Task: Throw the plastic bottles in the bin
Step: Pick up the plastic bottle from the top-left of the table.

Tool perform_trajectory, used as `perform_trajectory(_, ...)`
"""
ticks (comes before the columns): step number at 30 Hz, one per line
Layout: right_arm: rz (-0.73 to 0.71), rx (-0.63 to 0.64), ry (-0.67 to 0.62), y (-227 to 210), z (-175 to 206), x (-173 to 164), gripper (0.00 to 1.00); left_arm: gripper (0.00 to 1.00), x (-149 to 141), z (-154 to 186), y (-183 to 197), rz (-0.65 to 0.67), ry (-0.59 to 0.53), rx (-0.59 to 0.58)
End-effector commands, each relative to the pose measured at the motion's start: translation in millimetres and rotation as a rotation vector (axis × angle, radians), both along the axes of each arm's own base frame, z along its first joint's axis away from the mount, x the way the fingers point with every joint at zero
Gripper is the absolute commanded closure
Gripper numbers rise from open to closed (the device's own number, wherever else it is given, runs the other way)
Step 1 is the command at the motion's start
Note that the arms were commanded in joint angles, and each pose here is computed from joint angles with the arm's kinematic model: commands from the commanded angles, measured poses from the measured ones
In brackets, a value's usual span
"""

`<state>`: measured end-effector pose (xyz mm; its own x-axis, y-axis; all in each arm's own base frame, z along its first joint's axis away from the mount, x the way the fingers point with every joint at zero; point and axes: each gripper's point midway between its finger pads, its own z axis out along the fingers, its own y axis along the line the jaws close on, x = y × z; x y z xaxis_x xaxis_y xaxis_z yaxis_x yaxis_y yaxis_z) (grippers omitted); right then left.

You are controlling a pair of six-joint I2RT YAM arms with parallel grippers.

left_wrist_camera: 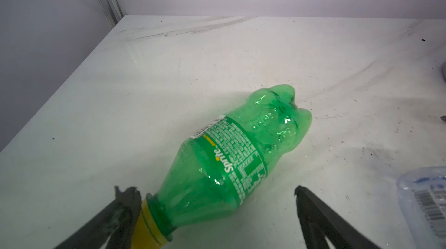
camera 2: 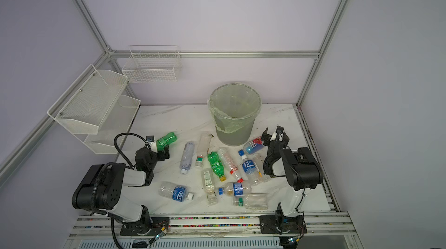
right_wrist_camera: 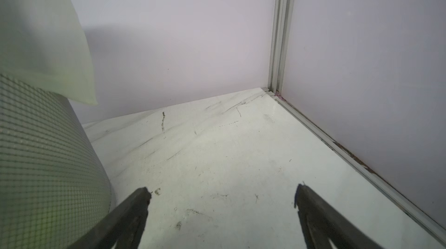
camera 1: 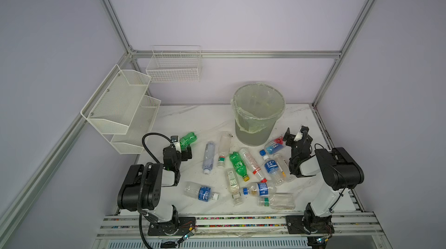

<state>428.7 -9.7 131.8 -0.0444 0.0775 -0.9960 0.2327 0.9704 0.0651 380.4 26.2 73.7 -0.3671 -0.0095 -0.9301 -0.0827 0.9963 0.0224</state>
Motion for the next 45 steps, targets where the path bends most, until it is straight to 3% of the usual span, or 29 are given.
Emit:
perform_trajectory(1, 0.014, -0.012, -0.042, 3.8, 12.3, 4.1, 0.03, 0.00, 23.0, 36.8, 3.3, -0.005, -0.118, 0.020)
perform_trajectory(31, 0.007, -0.010, -0.053, 2.8, 13.8, 2.6, 0.03, 0.00, 22.8, 37.8, 2.1, -0.014, -0.123, 0.019)
perform_trajectory(37, -0.080, 0.030, -0.090, -13.0, 44.5, -13.4, 0.03, 0.00, 16.9, 46.6, -18.2, -0.124, -0.165, 0.047)
perform_trajectory(45, -0.095, 0.128, -0.042, -15.9, 83.2, -30.3, 0.03, 0.00, 3.5, 79.6, -43.4, -0.142, -0.182, 0.150)
